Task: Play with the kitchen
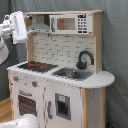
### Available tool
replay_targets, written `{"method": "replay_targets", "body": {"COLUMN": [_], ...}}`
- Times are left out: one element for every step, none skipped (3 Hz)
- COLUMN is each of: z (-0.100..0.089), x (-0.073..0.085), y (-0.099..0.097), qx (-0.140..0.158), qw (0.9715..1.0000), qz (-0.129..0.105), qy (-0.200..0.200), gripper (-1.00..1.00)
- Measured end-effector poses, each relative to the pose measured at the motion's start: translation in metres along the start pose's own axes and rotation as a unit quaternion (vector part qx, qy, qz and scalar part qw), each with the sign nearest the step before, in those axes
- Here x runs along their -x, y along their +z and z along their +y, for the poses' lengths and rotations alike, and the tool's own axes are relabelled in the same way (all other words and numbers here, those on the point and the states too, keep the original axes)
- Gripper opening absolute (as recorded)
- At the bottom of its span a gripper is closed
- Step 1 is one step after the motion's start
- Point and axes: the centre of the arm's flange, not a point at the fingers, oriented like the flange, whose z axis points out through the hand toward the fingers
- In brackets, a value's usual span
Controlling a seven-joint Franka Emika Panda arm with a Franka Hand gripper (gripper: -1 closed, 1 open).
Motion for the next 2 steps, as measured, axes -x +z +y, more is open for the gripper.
{"method": "replay_targets", "body": {"z": [-0.015,-0.03], "x": [-0.016,-0.039], "y": [0.023,0.044], "qx": [0.003,0.007], "qw": [0.9996,0.9989], "qz": [-0.024,-0.037], "qy": [0.016,0.028], "gripper": [1.0,1.0]}}
